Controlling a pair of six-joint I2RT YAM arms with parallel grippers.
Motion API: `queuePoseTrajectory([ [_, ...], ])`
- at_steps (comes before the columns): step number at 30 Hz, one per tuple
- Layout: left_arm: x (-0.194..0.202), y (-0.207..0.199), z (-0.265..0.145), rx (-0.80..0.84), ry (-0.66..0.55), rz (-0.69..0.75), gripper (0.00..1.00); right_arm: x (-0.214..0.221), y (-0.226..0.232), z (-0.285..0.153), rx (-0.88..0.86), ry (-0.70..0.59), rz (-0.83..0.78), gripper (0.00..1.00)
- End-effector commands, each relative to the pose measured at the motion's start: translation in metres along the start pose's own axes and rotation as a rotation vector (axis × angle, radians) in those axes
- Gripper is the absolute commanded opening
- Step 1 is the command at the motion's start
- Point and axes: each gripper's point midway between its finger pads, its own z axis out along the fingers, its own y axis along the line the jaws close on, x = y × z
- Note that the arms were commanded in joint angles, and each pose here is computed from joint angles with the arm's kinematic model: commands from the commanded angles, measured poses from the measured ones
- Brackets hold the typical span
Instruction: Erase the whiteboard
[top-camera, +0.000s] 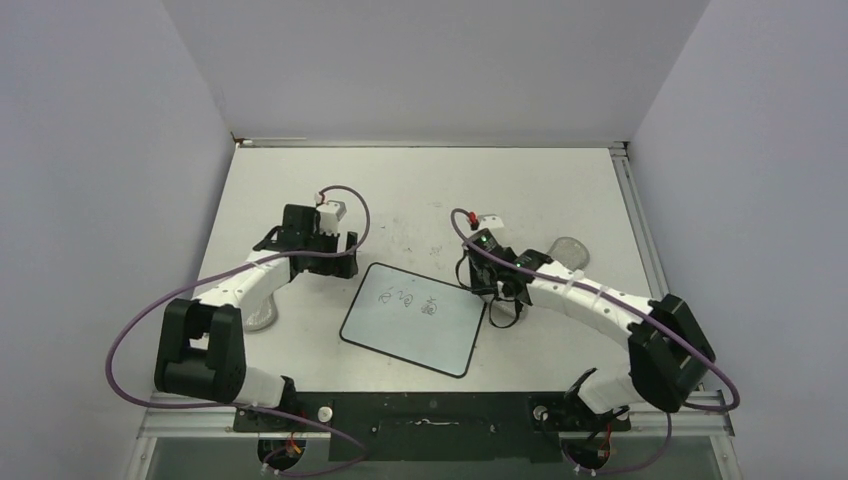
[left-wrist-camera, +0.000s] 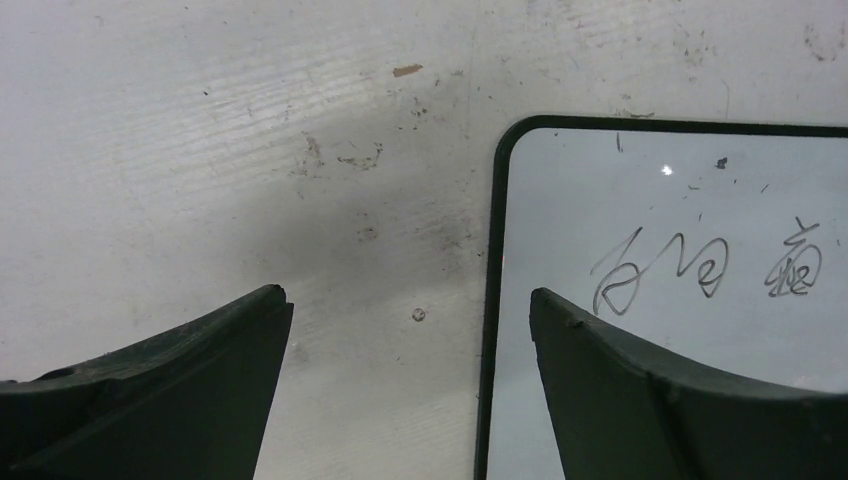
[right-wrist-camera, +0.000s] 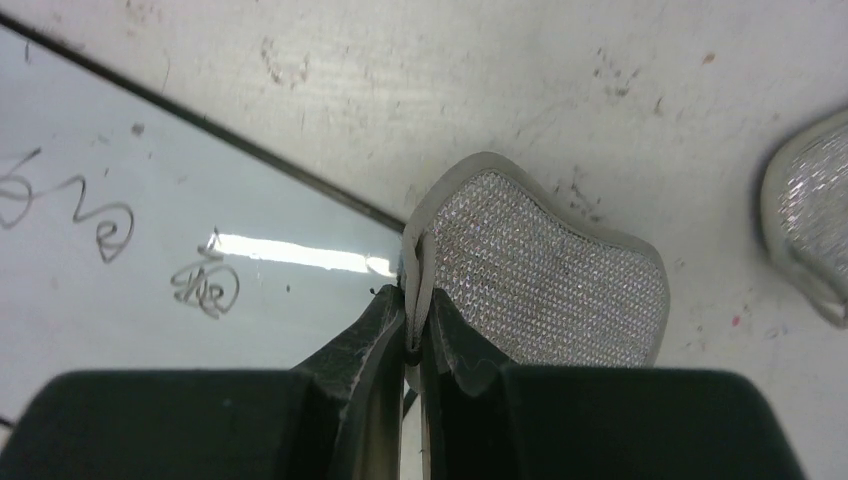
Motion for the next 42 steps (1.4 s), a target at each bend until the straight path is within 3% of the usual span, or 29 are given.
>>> queuePoseTrajectory([
  [1,0.017,0.0,0.008,-0.013,0.082,0.089,0.87,0.031,0.026,-0.016,-0.203,0.043,0.098,0.05],
  [6,0.031,-0.007,0.024,0.016,0.186,0.106,0.75,0.047,0.057,-0.019,-0.378,0.03,0.147,0.05],
  [14,0.052,-0.03,0.047,0.101,0.358,0.156,0.51,0.069,0.077,0.004,-0.446,0.067,0.167,0.05],
  [19,0.059,-0.045,0.056,0.163,0.406,0.174,0.3,0.085,0.095,0.02,-0.493,0.098,0.198,0.05],
  [26,0.057,-0.068,0.064,0.237,0.415,0.21,0.24,0.089,0.128,0.057,-0.494,0.104,0.218,0.05],
  [35,0.044,-0.075,0.068,0.269,0.398,0.172,0.18,0.057,0.192,0.107,-0.531,0.049,0.199,0.05],
  [37,0.037,-0.073,0.066,0.262,0.378,0.171,0.16,0.051,0.19,0.107,-0.51,0.032,0.186,0.05],
  [42,0.018,-0.059,0.064,0.215,0.33,0.164,0.16,0.025,0.167,0.054,-0.51,-0.071,0.184,0.05],
])
